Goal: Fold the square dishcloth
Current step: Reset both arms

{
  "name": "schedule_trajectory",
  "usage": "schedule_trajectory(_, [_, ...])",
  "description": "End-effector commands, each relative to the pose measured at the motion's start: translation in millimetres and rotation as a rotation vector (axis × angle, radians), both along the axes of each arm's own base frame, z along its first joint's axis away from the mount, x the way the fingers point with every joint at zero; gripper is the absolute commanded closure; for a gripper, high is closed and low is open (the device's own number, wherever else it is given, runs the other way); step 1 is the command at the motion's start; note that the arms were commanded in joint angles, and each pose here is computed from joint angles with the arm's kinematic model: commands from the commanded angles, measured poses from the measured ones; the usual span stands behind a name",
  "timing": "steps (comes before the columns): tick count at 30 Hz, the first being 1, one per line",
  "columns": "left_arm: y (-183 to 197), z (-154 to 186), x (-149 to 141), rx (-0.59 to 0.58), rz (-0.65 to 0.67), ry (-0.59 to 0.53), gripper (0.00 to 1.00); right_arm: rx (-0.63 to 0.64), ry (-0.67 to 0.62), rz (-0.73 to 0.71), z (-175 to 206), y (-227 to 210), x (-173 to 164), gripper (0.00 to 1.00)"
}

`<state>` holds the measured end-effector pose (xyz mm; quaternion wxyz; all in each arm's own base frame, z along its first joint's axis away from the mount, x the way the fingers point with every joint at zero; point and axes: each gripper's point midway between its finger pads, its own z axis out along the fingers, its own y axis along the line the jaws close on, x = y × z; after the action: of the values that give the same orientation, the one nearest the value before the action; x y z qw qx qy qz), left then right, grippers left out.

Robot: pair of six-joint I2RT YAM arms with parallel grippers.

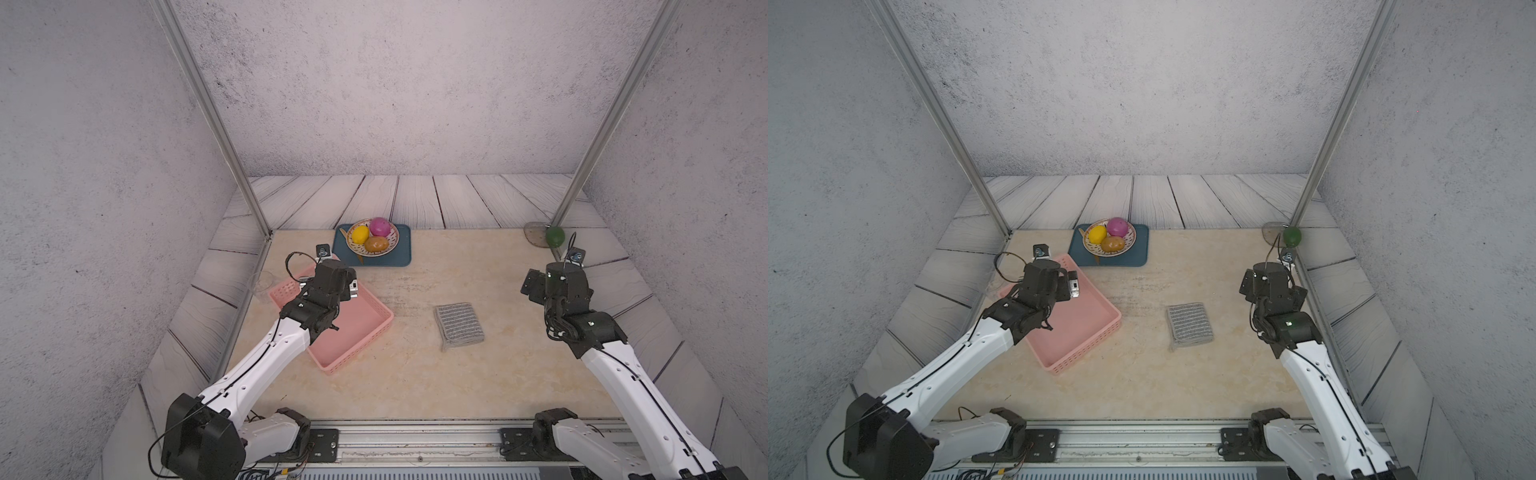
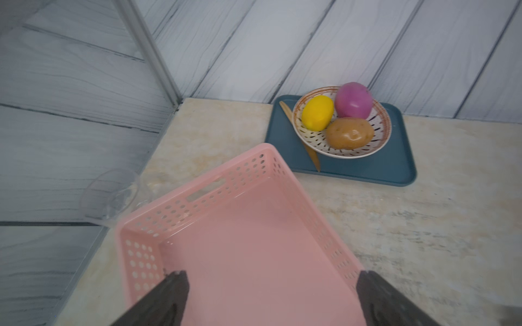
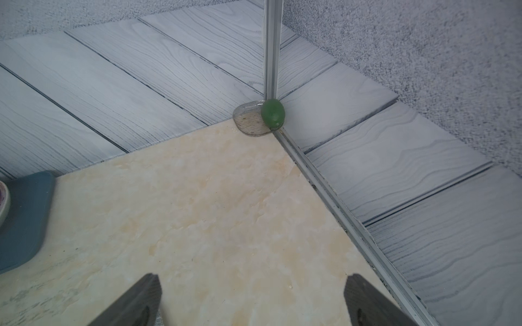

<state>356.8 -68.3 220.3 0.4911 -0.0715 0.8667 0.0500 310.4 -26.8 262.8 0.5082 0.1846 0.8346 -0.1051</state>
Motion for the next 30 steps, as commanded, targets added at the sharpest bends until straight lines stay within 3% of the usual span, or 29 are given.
schedule_trajectory(1, [36,0,0,0.029,0.101,-0.043,0.00,-0.046,-0.074,-0.056,7,-12,1,0.01])
schedule_trajectory(7, [85,-29,3,0.002,0.193,-0.042,0.00,-0.101,-0.107,-0.064,-20,-17,8,0.01])
schedule_trajectory(13, [107,-45,10,0.021,0.191,-0.031,0.00,-0.145,-0.099,-0.089,-46,-25,14,0.01])
schedule_trajectory(20, [105,-53,22,0.043,0.083,-0.079,0.00,-0.212,-0.141,-0.018,-79,-23,24,0.01])
schedule_trajectory(30, [87,-70,26,0.071,-0.095,-0.128,0.00,-0.093,-0.130,0.028,-122,-27,39,0.01])
